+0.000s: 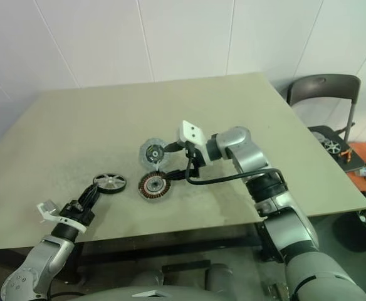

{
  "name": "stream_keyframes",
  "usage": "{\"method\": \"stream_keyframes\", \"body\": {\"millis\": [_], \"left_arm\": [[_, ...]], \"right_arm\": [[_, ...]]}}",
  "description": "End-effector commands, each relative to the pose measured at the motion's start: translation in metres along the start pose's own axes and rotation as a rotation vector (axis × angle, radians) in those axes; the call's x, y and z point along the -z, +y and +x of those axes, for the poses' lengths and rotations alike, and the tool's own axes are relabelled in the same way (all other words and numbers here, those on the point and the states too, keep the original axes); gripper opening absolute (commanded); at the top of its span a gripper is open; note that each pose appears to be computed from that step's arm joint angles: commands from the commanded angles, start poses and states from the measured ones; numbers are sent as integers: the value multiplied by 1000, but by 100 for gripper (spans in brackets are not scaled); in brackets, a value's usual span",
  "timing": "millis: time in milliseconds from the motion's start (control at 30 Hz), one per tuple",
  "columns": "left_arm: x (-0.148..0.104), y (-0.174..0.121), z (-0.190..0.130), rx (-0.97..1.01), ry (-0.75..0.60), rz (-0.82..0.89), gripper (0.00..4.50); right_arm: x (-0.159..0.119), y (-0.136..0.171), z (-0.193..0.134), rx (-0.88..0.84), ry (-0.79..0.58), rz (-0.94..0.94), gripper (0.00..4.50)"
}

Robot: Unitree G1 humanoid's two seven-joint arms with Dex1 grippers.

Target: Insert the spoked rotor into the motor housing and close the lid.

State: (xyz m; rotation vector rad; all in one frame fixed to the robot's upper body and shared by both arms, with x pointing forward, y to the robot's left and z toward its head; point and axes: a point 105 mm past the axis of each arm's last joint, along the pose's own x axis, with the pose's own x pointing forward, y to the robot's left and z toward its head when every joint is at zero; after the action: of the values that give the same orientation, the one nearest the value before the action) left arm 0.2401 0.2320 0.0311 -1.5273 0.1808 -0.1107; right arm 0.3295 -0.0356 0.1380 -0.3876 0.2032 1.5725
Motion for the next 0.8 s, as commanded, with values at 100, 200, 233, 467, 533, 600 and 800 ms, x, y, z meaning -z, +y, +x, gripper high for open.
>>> {"method": "stream_keyframes", "body": {"millis": [100,200,233,467,533,600,800], "left_arm": [[-2,22,-10,-102,-20,-17,26],[-2,15,-10,-61,-6,-2,26],[-4,17,-11,-58,-8,0,26],[-15,17,-14,25,-16,34,25],[-16,14,-14,46,-9,43,22],[-18,19,-15,30,-12,38,19],[-25,50,-32,-100,-38,21,17]], "right_arm": [[-11,-3,-1,8,-21,-48,450],[-11,-3,0,7,-21,-50,450],[-11,-3,0,6,-20,-52,450],[-11,-3,-1,7,-14,-58,450],[-11,-3,-1,7,-13,-59,450],[-11,-3,-1,7,-12,-59,450],[-10,-3,-2,8,-11,-57,450]]}}
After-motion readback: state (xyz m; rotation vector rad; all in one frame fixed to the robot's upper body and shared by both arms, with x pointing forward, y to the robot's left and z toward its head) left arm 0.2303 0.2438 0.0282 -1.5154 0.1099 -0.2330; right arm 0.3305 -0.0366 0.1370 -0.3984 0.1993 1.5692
